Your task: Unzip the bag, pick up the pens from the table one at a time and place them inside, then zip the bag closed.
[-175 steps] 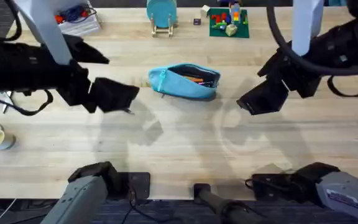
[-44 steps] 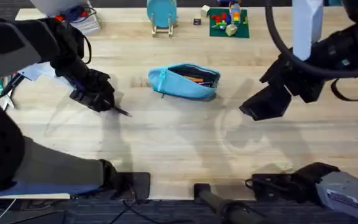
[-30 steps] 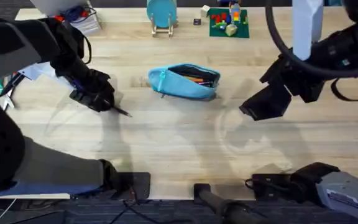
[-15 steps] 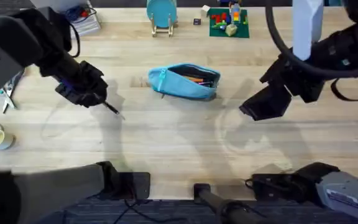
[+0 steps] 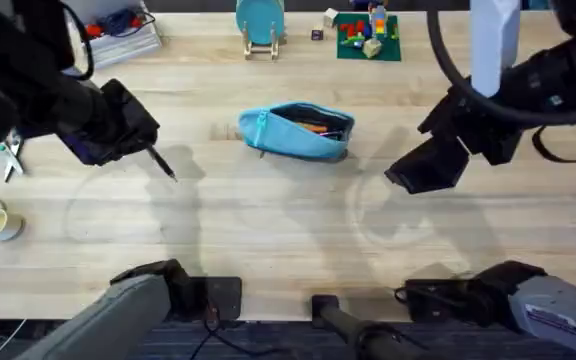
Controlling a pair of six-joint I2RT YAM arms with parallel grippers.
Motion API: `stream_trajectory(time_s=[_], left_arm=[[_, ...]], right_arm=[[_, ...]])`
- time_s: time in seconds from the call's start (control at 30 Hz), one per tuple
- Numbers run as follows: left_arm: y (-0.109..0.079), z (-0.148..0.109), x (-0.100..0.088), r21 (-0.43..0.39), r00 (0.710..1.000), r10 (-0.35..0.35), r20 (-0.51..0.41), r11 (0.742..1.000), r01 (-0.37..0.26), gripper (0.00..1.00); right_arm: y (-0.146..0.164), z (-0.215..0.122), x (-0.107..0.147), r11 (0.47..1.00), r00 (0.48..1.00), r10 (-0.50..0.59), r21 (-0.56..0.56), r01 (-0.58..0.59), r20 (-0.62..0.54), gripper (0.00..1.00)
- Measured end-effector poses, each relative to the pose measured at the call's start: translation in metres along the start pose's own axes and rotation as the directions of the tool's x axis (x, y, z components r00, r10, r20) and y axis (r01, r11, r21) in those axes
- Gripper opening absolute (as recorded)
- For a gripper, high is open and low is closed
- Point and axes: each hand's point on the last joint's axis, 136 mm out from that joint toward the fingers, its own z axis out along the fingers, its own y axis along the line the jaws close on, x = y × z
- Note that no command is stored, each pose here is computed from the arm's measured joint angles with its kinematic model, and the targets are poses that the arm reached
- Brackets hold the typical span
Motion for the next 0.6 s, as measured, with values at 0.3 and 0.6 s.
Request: stream_trajectory(time_s=[0.3, 0.6], left_arm=[[-0.011, -0.028, 0.003, 0.104, 0.988, 0.130, 0.081, 0.985, -0.138, 0.043], [-0.012, -0.053, 0.003, 0.139, 0.967, 0.181, 0.181, 0.968, -0.207, 0.043]], right_arm=[[0.000, 0.000, 0.000, 1.000, 1.000, 0.000, 0.000, 0.000, 0.000, 0.997], [0.000, 0.000, 0.000, 1.000, 1.000, 0.000, 0.000, 0.000, 0.000, 0.998]])
